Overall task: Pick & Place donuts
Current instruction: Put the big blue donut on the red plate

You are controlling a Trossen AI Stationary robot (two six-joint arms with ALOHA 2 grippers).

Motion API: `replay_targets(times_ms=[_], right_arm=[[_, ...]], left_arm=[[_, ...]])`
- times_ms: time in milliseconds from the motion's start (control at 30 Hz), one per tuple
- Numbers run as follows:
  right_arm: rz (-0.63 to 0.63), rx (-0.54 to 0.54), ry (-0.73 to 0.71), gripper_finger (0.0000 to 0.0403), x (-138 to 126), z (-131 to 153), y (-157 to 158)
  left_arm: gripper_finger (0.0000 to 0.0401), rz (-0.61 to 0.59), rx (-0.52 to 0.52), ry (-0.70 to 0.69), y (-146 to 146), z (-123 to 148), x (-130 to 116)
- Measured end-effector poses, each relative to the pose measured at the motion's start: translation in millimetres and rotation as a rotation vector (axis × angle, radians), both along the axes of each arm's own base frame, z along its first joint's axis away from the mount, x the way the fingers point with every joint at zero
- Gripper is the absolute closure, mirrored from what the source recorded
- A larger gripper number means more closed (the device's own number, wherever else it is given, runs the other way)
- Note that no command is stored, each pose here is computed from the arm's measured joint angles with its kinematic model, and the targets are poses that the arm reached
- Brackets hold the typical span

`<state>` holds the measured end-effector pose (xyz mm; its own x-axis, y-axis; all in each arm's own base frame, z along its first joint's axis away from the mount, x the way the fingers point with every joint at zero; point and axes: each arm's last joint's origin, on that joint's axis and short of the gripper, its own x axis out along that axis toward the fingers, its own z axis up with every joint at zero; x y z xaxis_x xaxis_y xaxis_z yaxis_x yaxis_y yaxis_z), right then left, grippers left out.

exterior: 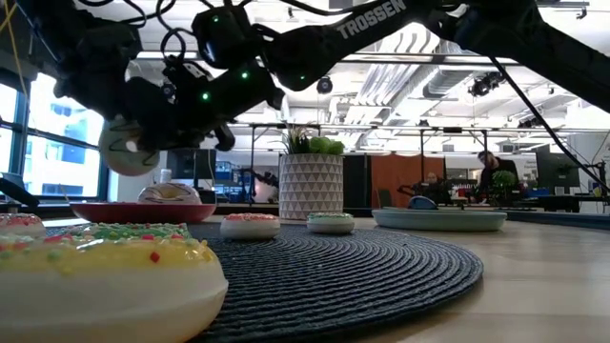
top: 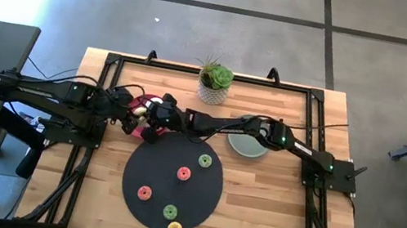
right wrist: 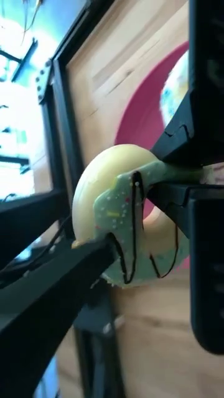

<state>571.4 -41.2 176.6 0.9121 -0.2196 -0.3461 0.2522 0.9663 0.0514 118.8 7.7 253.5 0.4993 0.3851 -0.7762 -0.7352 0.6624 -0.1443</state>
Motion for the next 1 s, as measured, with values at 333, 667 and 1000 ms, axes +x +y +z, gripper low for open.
replay_targets(times_ms=[333,667,1000], right_arm=[[0.017,-0.009,-0.036,0.0381,1,3,4],[0.01,-0.005,-0.031,0.0293,1,3,4],[0.038,-0.05,0.172,0.021,-14,16,16]], left_arm=[[0.0313,-0.032,0.0,0.015,0,0,0],[0.0388,-0.04,-0.005,0.021,-1,-1,0],[0.0385,-0.005,-0.01,0.105,0,-8,4]])
